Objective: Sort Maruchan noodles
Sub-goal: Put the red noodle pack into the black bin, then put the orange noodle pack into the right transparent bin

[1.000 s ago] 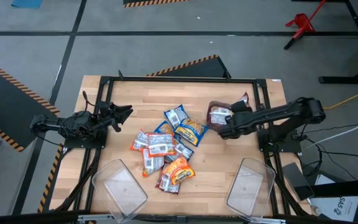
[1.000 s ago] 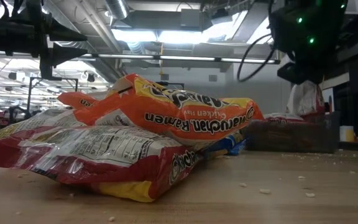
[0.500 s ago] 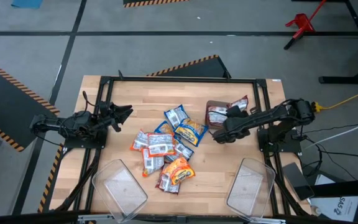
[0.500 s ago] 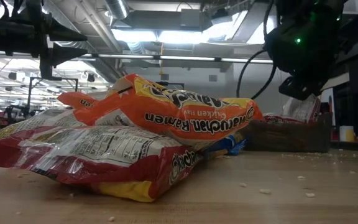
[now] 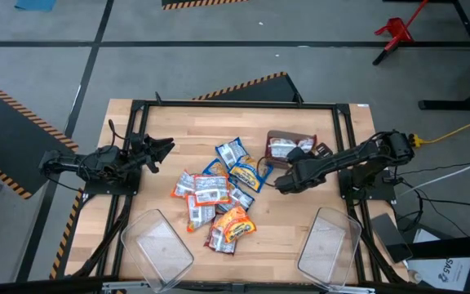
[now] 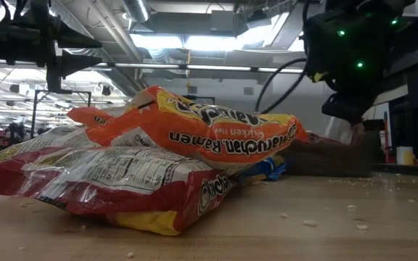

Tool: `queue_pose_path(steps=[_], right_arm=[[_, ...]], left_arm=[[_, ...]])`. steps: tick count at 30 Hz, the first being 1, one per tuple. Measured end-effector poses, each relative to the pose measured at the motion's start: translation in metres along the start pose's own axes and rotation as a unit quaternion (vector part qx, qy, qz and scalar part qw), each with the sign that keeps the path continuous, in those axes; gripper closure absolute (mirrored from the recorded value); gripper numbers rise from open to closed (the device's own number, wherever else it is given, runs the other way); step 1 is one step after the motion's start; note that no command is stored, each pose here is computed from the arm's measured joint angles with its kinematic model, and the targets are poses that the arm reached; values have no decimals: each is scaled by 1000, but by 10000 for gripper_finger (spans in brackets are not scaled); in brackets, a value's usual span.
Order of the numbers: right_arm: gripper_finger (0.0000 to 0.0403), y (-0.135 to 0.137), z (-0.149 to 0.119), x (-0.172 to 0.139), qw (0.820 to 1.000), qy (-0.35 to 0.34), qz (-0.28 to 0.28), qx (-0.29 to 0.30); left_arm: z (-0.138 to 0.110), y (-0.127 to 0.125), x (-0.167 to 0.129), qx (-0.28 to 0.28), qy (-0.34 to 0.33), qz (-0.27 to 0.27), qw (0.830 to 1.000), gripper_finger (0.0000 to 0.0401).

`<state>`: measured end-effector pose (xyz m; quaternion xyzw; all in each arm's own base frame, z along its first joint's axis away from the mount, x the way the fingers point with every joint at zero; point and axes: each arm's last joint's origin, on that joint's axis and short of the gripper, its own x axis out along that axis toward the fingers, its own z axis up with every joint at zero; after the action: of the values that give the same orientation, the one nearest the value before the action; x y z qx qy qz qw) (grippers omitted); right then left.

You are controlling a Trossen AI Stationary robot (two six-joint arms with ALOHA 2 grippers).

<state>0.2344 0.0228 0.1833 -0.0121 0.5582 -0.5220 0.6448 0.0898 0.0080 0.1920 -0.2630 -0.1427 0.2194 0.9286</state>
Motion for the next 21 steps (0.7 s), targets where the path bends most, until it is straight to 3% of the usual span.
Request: queue_pose_path(steps=[12,18,21], right_arm=[[191,-14,4,-13,999,-13,31,-17],[159,-31,22,-39,995,-52,87,-25],[158,-30,34,-53,984,-99,147,-29]], left_arm=[[0,0,0,0,0,0,1000,243],[0,0,0,0,0,0,1000,243],[0,0,0,-1,0,0,1000,243]])
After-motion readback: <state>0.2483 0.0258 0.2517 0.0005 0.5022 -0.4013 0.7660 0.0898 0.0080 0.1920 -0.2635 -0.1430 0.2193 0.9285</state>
